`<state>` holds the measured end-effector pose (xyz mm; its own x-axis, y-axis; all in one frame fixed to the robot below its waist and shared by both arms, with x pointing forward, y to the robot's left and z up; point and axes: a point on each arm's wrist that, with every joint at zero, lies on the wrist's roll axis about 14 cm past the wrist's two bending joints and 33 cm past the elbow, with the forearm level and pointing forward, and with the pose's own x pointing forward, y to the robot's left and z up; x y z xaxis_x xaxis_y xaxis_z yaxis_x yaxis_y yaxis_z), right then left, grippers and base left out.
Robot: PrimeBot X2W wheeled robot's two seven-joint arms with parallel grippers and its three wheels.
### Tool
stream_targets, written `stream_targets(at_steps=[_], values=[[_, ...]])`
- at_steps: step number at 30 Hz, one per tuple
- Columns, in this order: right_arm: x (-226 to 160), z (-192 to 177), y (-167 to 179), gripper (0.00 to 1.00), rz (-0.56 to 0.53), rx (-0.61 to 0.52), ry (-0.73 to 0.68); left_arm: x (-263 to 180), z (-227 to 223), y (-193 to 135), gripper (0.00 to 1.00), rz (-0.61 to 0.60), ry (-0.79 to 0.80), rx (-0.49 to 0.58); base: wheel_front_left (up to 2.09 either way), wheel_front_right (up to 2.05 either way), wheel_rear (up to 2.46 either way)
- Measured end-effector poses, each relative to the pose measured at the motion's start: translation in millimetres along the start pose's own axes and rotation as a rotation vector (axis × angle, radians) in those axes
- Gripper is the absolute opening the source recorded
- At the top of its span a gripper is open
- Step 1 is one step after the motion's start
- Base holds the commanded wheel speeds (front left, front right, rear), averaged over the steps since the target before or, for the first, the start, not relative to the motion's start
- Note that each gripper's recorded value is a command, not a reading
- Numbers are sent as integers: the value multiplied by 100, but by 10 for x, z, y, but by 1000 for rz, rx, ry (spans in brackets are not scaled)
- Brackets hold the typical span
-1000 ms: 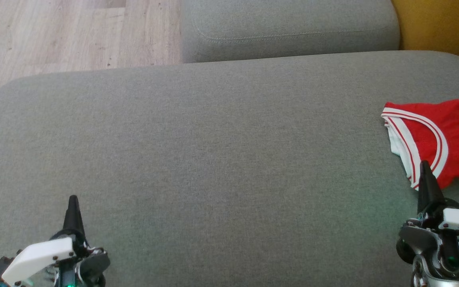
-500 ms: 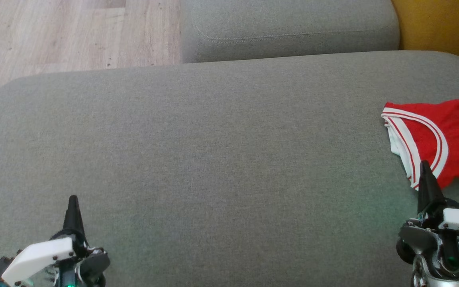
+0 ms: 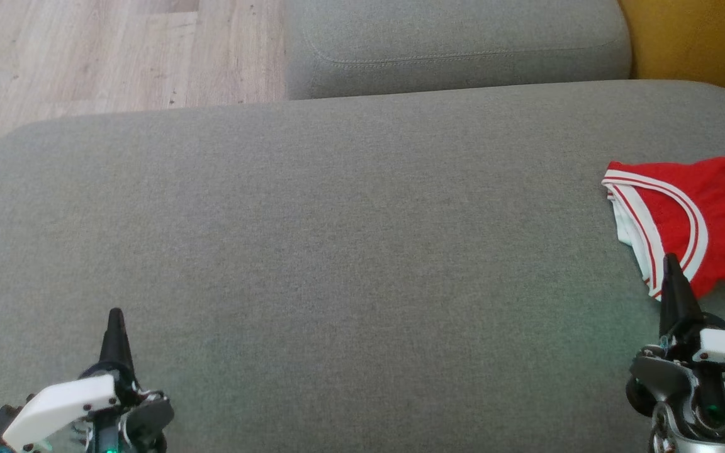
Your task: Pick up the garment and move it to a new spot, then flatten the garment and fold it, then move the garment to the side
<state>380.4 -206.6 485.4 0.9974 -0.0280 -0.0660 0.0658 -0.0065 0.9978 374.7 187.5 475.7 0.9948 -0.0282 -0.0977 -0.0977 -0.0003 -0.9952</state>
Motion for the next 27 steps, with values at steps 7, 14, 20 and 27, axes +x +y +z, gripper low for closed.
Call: stream_targets(at_steps=[7, 14, 20, 27], values=[[0, 0, 0, 0, 0, 0, 0, 0, 0, 0, 0, 0, 0, 0, 0, 0, 0], [0, 0, 0, 0, 0, 0, 0, 0, 0, 0, 0, 0, 0, 0, 0, 0, 0], [0, 0, 0, 0, 0, 0, 0, 0, 0, 0, 0, 0, 0, 0, 0, 0, 0], [0, 0, 0, 0, 0, 0, 0, 0, 0, 0, 0, 0, 0, 0, 0, 0, 0]])
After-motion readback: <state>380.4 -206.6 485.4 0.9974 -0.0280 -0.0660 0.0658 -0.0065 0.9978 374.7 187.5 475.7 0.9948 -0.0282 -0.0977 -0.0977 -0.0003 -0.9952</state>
